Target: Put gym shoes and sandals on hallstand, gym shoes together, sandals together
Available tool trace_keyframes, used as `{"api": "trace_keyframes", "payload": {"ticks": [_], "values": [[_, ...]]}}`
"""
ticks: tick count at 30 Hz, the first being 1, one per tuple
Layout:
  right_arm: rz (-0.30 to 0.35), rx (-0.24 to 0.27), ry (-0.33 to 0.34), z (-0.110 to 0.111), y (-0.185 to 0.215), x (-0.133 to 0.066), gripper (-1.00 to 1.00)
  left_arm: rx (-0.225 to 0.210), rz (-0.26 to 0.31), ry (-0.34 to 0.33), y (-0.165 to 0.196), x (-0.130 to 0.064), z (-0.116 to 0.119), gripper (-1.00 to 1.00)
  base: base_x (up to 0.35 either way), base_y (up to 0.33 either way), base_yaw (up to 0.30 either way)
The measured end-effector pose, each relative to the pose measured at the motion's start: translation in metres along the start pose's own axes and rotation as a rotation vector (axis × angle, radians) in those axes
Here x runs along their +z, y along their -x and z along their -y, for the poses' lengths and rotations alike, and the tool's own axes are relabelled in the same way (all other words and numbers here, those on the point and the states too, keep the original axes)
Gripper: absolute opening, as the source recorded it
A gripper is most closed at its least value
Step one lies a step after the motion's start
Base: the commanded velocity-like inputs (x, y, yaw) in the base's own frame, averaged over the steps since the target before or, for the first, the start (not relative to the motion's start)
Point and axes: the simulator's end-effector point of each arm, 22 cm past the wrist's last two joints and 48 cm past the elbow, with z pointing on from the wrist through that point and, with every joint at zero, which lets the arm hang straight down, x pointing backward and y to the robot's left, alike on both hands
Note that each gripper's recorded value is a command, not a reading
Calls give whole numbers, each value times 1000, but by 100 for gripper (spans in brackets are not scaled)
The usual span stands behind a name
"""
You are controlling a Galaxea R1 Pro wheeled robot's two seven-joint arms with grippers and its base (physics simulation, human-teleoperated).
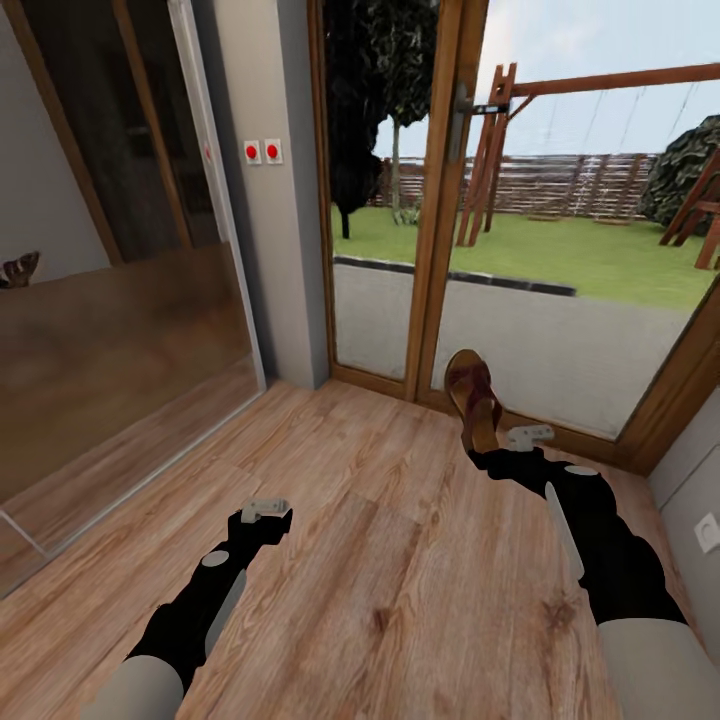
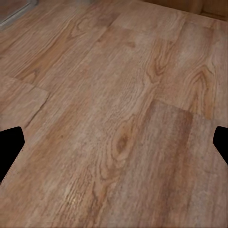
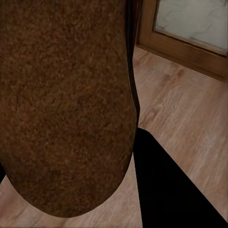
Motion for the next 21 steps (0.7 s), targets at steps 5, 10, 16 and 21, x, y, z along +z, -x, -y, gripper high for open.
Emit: {"api": "trace_keyframes", "payload": {"ticks": [5,10,16,21], "values": [[8,-2,-1,0,6,-4,-100,1,8,0,7,-2,0,100,0,0,0],[16,-3,-1,0,11,-7,-100,1,16,0,12,-4,0,100,0,0,0],[25,-4,-2,0,16,-10,-100,1,25,0,17,-6,0,100,0,0,0],[33,-5,-2,-1,20,-13,-100,1,33,0,22,-8,0,100,0,161,14]]}}
